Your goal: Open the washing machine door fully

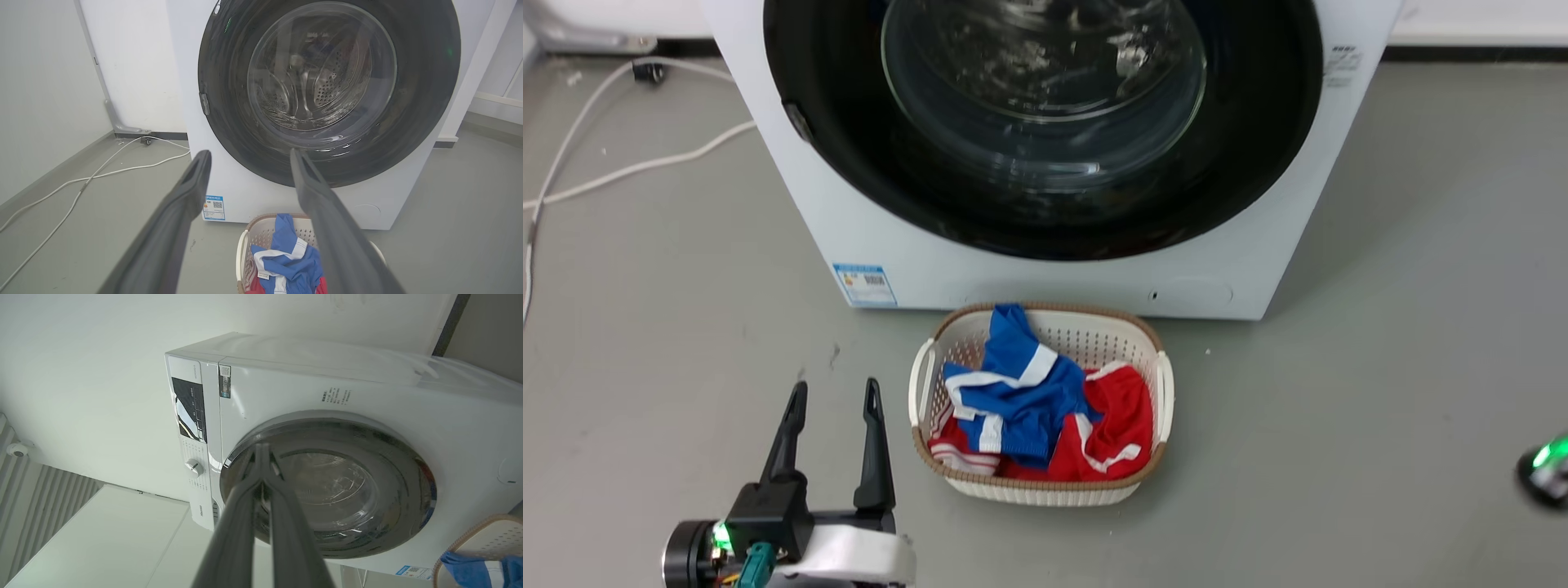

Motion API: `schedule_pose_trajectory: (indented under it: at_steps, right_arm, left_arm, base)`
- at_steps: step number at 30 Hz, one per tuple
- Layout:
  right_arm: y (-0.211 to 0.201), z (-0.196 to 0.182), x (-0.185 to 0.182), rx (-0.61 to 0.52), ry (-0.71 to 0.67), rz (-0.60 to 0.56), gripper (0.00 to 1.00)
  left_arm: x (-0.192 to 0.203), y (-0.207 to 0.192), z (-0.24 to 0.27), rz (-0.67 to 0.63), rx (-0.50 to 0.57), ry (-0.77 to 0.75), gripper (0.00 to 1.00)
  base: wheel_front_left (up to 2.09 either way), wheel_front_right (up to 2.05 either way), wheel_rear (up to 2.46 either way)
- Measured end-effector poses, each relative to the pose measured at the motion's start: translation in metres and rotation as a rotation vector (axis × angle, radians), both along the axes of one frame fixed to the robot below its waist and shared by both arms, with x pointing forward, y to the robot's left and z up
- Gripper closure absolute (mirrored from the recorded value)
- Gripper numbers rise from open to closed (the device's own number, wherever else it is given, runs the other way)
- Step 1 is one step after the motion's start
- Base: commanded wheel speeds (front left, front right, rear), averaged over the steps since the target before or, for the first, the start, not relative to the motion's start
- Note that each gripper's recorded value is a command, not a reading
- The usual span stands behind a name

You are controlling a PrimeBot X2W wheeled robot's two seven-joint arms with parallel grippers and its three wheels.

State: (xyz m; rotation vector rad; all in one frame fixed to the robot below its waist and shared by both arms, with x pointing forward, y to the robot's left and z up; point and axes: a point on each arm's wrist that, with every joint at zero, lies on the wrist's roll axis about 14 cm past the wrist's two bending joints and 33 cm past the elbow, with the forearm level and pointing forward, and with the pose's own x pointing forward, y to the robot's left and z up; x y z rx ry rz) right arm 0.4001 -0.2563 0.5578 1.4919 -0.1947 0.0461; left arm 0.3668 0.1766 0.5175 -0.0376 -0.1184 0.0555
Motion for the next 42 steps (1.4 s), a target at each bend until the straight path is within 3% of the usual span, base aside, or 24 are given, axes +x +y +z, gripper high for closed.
schedule_pose_trajectory:
  at_steps: [10, 16, 23, 34, 42]
  right_arm:
    - [-0.023, 0.045, 0.103, -0.117, -0.088, 0.055, 1.0]
    - [-0.005, 0.046, 0.165, -0.228, -0.066, 0.182, 1.0]
    - [0.015, 0.014, 0.226, -0.318, 0.036, 0.293, 1.0]
    - [0.057, -0.04, 0.278, -0.477, 0.183, 0.461, 1.0]
    - [0.088, -0.062, 0.287, -0.494, 0.208, 0.565, 1.0]
  left_arm:
    - [0.034, 0.001, -0.012, 0.006, 0.018, 0.024, 0.0]
    - [0.056, 0.0, -0.022, 0.0, 0.022, 0.036, 0.0]
    - [0.074, 0.001, -0.041, 0.006, 0.021, 0.071, 0.0]
    - [0.089, 0.004, -0.065, 0.013, 0.026, 0.114, 0.0]
    - [0.091, 0.008, -0.075, 0.033, 0.02, 0.14, 0.0]
  base:
    - [0.0, 0.0, 0.0]
    - [0.0, 0.0, 0.0]
    - [0.0, 0.0, 0.0]
    - [0.0, 0.0, 0.0]
    - [0.0, 0.0, 0.0]
